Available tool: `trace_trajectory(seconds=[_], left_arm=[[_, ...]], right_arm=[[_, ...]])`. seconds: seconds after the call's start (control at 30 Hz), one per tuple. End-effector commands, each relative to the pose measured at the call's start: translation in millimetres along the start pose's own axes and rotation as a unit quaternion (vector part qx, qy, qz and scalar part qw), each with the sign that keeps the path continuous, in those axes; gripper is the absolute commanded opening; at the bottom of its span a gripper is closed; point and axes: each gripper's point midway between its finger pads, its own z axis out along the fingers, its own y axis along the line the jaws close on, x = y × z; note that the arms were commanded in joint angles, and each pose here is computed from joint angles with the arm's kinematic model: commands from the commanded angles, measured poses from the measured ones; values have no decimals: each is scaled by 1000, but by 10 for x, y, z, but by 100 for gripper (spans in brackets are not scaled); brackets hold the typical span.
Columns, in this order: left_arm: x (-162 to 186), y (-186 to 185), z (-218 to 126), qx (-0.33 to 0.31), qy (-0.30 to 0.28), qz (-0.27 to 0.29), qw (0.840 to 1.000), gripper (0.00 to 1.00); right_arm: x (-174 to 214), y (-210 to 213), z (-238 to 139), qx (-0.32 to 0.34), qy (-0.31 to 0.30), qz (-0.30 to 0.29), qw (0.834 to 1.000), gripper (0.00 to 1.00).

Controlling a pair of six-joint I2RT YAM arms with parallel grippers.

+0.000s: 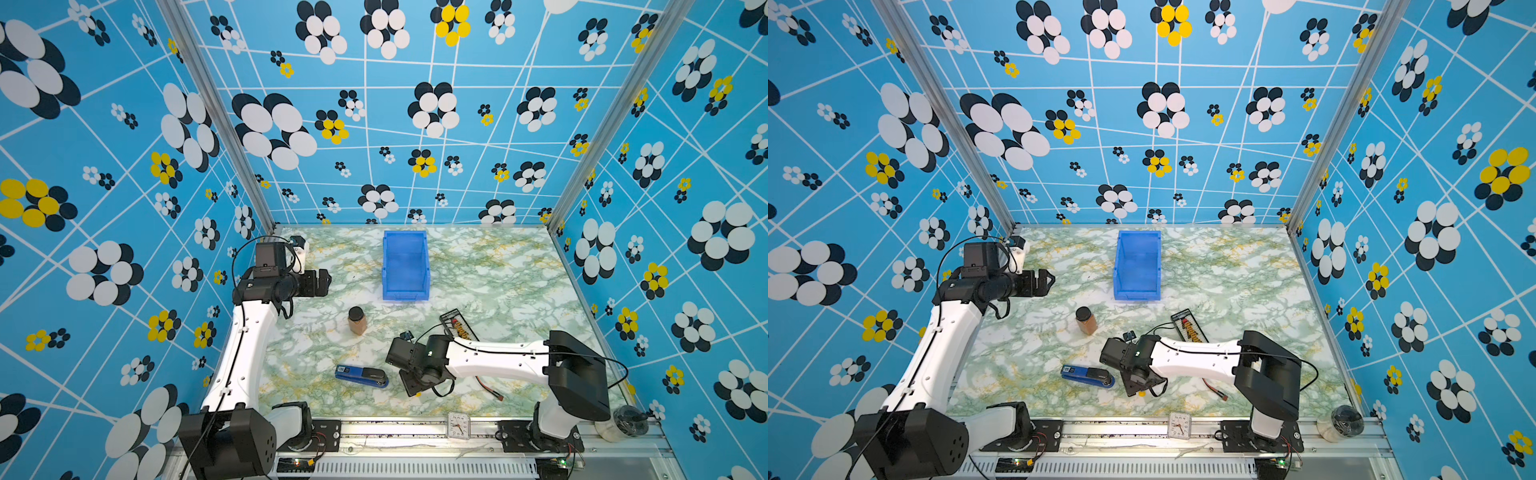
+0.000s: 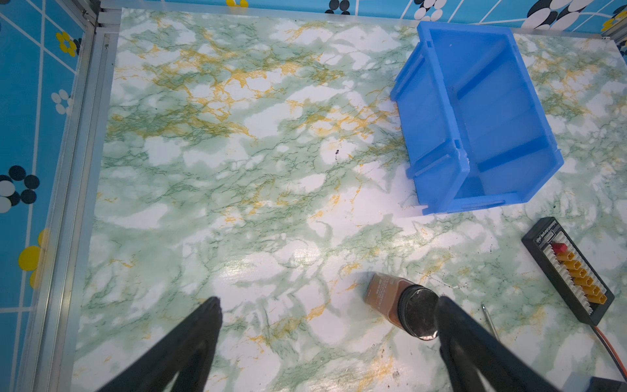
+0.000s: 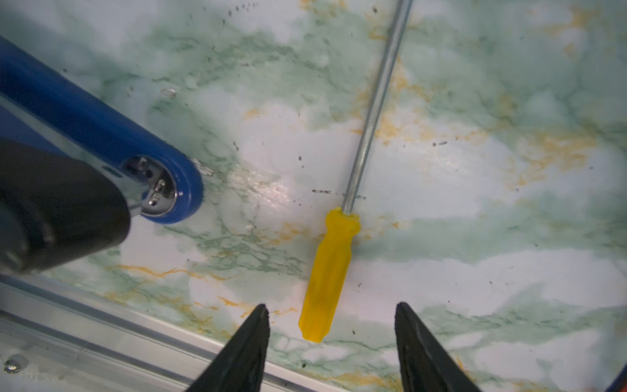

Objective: Put the screwdriver in the bin
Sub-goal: 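Reach the right gripper down over the yellow-handled screwdriver's handle, then close the right gripper on the yellow screwdriver handle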

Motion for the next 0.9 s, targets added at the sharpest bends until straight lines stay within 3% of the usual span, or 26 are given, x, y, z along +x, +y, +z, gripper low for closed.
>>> trace_trajectory(seconds=[0.0, 0.73, 0.87], left_arm=[[-102, -23, -75, 8, -14, -10, 1000, 99], [-81, -87, -104, 23, -28, -12, 999, 99], [-79, -82, -127, 20, -31, -8, 999, 99]], right_arm=[[-25, 102, 56, -14, 1, 26, 1000, 57], [56, -93, 310, 50, 18, 32, 998, 34], [51, -93, 306, 54, 15, 26, 998, 23]])
